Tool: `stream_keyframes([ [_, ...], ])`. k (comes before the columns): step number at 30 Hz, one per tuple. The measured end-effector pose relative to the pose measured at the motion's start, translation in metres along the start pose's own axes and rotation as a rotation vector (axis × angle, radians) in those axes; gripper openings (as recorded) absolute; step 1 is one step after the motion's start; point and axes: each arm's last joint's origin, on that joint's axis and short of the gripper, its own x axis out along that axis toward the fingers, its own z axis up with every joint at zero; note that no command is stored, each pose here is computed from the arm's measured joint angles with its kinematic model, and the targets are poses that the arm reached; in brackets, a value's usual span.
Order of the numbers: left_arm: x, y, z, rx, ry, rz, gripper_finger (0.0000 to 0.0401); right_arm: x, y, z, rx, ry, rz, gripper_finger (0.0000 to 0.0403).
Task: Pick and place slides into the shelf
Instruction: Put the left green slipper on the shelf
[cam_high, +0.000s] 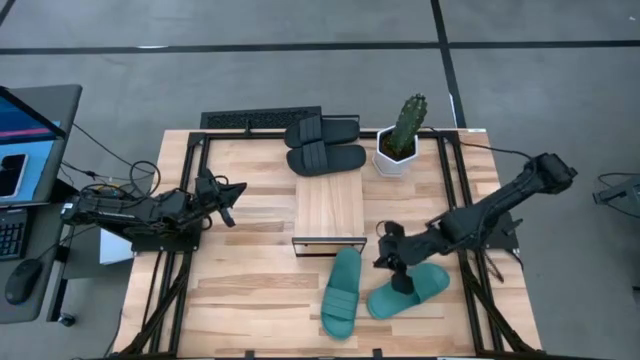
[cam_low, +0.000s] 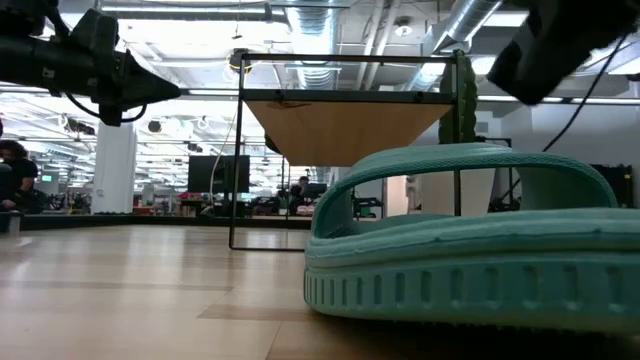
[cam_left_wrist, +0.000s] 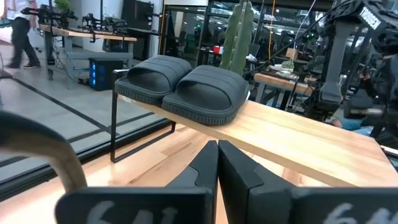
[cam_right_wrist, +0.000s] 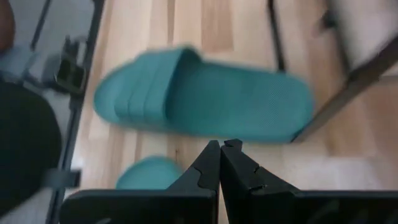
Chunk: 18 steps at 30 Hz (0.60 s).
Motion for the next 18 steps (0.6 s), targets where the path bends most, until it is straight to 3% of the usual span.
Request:
stream_keyframes([
  [6,0.000,0.000,-0.001,0.003,0.010,-0.004,0.0000,0.028,0.008,-0.010,-0.045,0.091,0.016,0.0000],
  [18,-0.001,-0.003,-0.009,-0.038,0.113,-0.137,0.0000,0.063,0.030,-0.016,-0.123,0.059,0.146,0.0000],
])
